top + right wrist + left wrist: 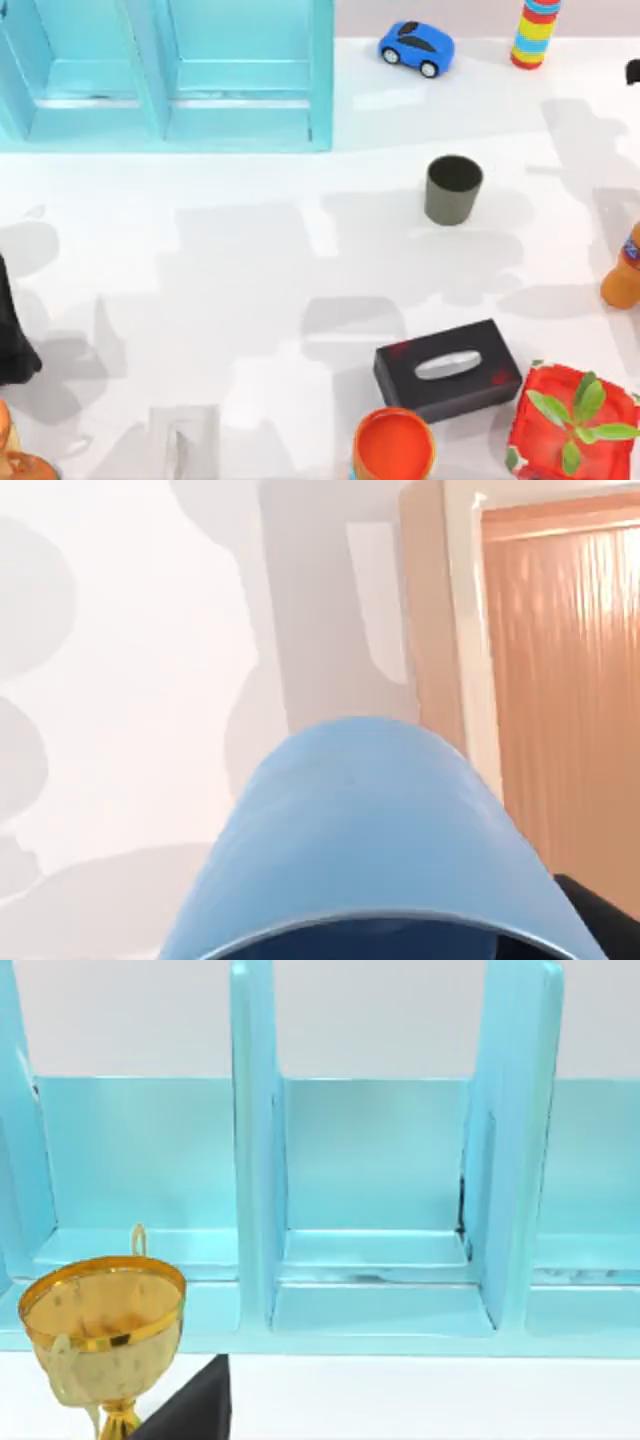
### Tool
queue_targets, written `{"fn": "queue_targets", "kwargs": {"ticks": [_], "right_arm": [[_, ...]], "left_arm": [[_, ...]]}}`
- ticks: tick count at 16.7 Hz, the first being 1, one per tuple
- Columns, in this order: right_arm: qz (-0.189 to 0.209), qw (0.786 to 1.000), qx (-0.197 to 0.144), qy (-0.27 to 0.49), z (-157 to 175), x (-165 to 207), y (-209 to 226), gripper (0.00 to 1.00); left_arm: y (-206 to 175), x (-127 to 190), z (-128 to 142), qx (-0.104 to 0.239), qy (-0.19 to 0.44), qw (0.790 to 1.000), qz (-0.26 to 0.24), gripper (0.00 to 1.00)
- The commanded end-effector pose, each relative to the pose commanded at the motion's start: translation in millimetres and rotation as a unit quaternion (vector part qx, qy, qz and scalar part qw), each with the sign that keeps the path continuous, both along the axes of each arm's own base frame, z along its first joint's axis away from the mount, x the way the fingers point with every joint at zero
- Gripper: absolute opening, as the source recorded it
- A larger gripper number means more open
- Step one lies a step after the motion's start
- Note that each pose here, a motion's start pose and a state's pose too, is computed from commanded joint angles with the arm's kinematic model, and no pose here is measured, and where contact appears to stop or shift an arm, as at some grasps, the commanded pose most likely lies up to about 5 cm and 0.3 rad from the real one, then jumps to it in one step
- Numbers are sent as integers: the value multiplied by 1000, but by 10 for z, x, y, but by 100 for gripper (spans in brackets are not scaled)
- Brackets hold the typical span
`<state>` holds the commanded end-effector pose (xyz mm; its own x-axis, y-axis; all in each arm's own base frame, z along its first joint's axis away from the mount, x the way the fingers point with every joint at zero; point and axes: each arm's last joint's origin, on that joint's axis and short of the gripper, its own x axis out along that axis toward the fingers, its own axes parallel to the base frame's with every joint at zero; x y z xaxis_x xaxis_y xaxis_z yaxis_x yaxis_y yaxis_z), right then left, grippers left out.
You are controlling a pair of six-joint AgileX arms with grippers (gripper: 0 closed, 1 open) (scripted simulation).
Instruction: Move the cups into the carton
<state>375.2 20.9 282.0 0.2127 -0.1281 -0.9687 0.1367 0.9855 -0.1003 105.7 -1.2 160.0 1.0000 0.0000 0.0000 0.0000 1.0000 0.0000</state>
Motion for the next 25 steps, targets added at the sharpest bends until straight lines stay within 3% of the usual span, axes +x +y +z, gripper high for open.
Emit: {"fn": "queue_targets", "kwargs": {"ticks": [4,9,14,20,25], "right_arm": [[11,998,-11,61,12,-467,-1166,0],[44,993,33,104,-6,-1252,-1907,0],[58,990,70,104,-32,-1597,-2050,0],[59,991,68,103,-66,-1579,-2043,0],[60,991,67,100,-430,-1571,-1991,0]], "left_arm": [[0,0,0,0,0,1000,0,100],[0,0,0,0,0,1000,0,100],[0,0,0,0,0,1000,0,100],[0,0,0,0,0,1000,0,100],[0,0,0,0,0,1000,0,100]]}}
